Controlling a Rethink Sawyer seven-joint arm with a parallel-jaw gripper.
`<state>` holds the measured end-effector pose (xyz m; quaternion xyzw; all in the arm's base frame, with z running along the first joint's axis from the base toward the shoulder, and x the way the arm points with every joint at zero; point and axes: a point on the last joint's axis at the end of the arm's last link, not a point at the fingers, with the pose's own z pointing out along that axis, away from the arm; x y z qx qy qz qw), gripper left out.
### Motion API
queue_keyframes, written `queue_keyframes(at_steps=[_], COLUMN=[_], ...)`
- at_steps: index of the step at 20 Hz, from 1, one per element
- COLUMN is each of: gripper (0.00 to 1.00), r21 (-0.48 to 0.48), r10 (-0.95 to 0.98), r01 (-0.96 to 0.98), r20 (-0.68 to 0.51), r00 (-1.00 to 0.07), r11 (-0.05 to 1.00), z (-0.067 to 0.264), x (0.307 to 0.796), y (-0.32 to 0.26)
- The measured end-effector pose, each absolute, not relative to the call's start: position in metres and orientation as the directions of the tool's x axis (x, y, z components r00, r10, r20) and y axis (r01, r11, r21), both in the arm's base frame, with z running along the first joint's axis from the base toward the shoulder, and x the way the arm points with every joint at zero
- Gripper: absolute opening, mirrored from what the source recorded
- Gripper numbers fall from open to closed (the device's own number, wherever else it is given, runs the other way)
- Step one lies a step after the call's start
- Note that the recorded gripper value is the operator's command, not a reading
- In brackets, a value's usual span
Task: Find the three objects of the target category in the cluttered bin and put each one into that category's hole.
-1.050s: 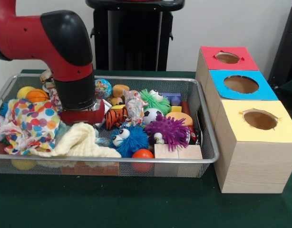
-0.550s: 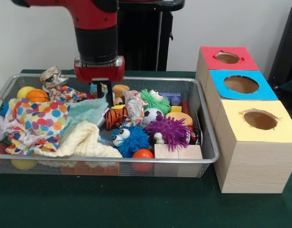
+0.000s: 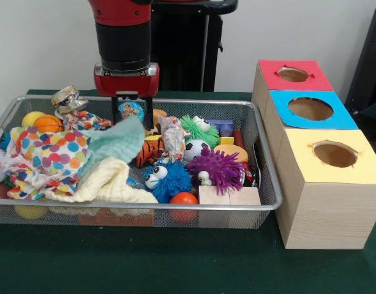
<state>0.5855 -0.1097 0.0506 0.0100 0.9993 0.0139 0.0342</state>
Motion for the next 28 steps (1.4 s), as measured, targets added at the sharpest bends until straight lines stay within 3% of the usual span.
queue_keyframes(at_steps=[15,28], gripper=[1.00,1.00], r21=[-0.001,-0.011], r10=[0.070,0.003], r01=[0.070,0.004], r20=[-0.071,-0.108], r00=[-0.995,-0.994], r11=[0.998,1.000], z=[0.037,0.026], x=[0.564,0.602], y=[-0.160,-0.127])
